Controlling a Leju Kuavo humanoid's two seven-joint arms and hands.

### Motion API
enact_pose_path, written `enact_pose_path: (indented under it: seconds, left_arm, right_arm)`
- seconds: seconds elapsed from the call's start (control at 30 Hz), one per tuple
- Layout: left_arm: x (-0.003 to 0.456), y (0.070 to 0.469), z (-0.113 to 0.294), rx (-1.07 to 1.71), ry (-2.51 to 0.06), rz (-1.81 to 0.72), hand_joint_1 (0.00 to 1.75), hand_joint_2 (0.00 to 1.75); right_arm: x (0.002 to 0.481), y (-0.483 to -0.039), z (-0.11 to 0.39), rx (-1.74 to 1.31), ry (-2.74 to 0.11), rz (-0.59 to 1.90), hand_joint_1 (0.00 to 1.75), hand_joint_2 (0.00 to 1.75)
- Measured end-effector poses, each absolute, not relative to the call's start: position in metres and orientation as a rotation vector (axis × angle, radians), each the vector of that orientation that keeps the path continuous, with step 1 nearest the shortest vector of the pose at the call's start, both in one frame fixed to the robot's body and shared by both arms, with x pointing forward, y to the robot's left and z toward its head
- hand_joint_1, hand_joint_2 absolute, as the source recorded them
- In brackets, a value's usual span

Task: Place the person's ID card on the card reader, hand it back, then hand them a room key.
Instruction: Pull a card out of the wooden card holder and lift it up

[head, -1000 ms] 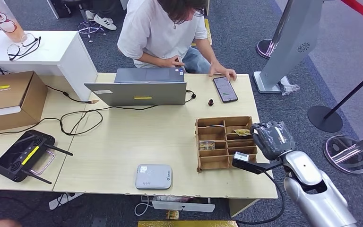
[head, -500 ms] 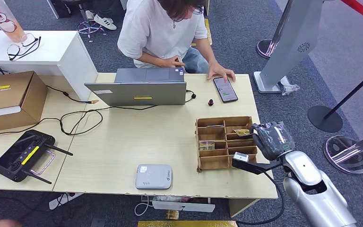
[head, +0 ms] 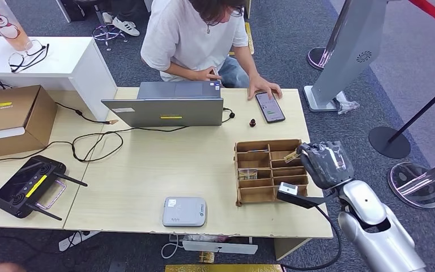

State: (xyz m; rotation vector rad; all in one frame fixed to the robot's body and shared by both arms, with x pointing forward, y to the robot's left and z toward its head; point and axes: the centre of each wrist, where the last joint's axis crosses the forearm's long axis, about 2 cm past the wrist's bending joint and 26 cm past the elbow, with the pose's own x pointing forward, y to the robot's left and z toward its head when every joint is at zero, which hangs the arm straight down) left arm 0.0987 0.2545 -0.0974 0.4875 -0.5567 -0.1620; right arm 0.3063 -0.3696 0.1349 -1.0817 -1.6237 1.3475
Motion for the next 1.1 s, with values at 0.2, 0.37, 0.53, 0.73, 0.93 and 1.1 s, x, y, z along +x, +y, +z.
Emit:
enact_pose_path:
  seconds: [0.2,0.37,0.53,0.73,0.93,1.1]
  left_arm:
    - [0.099,0.254,-0.097,0.488,-0.557,-0.161,0.0,0.0]
    - [0.099,0.254,-0.097,0.487,-0.557,-0.161,0.0,0.0]
    - [0.099,0.254,-0.097,0.487,-0.556,-0.16,0.0,0.0]
    - [0.099,0.254,-0.097,0.487,-0.556,-0.16,0.0,0.0]
    - [0.099,0.254,-0.097,0.486,-0.556,-0.159,0.0,0.0]
    - [0.099,0.253,-0.097,0.485,-0.556,-0.159,0.0,0.0]
  right_arm:
    - [0.307,-0.365,0.136,-1.094,-1.665,1.319,1.75,1.75]
    - [0.307,-0.365,0.136,-1.092,-1.669,1.31,1.75,1.75]
    - [0.307,-0.363,0.137,-1.085,-1.691,1.293,1.75,1.75]
    - [0.308,-0.36,0.14,-1.088,-1.743,1.264,1.75,1.75]
    - [0.308,-0.357,0.145,-1.091,-1.808,1.225,1.75,1.75]
    - [0.31,-0.353,0.151,-1.096,-1.867,1.186,1.75,1.75]
